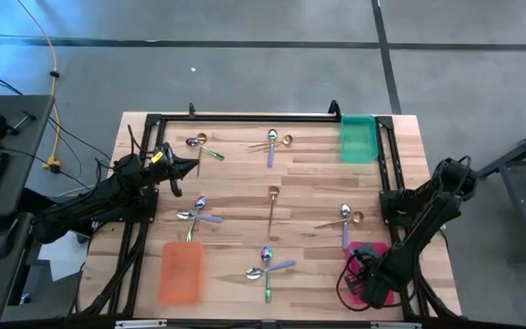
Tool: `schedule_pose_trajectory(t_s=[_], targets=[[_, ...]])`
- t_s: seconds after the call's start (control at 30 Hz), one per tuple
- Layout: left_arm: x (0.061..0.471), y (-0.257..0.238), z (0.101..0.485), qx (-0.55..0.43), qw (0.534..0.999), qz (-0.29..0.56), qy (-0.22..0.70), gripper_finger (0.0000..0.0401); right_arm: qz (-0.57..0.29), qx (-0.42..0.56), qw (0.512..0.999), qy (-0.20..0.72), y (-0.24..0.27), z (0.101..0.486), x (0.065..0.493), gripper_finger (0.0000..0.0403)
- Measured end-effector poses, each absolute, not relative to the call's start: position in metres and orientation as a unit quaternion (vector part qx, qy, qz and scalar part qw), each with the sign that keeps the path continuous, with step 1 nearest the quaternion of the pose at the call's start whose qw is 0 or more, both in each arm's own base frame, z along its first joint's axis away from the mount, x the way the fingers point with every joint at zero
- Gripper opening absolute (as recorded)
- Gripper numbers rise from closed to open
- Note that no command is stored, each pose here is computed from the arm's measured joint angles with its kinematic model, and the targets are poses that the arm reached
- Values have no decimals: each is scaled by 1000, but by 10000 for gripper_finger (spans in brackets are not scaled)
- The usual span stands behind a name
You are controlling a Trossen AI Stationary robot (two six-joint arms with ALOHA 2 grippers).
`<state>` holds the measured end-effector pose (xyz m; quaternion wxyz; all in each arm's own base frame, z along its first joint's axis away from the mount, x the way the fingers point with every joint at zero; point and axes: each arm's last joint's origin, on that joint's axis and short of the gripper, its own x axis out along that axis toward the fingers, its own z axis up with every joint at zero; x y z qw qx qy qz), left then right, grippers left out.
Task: Sort silverware by color (type)
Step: Put the blue spoon into the red bin, then put the purple spoon into the orange bin
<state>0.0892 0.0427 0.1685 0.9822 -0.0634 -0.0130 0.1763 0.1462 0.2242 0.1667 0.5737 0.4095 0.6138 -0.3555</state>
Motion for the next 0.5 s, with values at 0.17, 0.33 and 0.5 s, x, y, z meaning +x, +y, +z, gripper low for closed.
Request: schedule_pose_trajectory(t_s=[0.17, 0.33, 0.5], targets=[[89, 43, 168, -63, 982, 176, -13, 0, -347, 389, 569, 636, 221, 161, 143, 22], [89, 43, 169, -68, 982, 176, -15, 0, -333, 360, 568, 661, 221, 165, 141, 65], [89, 43, 170, -67, 982, 176, -24, 0, -311, 326, 584, 675, 222, 177, 145, 80]])
